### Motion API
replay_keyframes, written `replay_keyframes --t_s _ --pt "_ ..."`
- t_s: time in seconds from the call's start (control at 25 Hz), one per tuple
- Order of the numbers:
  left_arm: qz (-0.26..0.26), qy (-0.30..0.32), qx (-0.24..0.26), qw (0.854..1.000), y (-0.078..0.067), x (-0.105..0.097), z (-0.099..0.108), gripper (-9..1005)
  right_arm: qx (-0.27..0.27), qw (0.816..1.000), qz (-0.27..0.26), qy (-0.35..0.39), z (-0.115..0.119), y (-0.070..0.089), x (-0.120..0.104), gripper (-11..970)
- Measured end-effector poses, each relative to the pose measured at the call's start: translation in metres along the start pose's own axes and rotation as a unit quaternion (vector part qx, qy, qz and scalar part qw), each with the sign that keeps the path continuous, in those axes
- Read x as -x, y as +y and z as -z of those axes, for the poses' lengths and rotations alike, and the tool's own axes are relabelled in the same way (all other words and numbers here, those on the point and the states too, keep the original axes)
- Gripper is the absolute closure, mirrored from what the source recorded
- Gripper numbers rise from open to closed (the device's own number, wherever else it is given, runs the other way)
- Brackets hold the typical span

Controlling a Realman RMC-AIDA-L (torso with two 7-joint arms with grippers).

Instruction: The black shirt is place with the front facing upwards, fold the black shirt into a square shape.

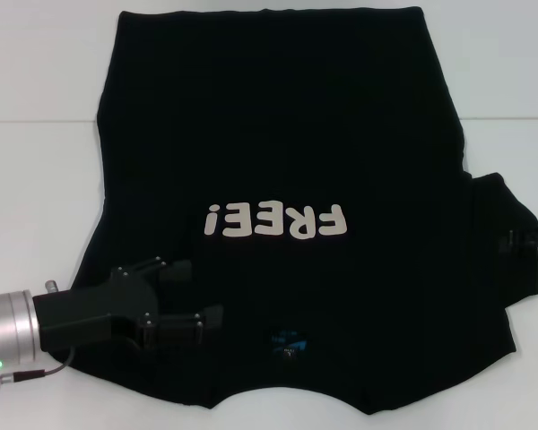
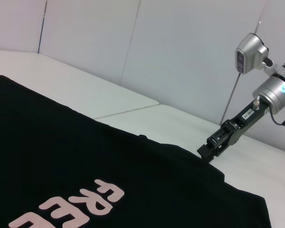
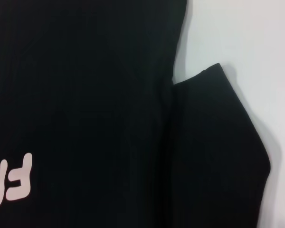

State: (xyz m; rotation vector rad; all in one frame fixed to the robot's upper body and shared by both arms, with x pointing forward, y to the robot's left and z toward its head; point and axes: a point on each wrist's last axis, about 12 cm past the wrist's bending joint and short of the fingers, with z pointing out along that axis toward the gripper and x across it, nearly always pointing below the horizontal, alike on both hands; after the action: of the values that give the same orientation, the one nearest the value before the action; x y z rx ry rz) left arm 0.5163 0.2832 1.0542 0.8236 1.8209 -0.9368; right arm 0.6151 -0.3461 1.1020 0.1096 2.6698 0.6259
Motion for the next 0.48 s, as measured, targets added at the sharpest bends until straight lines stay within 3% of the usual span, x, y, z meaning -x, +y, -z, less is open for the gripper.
replay_keyframes --t_s 0.48 --pt "0.000 0.000 0.001 1.000 0.0005 0.0002 0.0006 46 0.006 1.000 0.004 0.002 -0.0071 0.0087 0.0011 59"
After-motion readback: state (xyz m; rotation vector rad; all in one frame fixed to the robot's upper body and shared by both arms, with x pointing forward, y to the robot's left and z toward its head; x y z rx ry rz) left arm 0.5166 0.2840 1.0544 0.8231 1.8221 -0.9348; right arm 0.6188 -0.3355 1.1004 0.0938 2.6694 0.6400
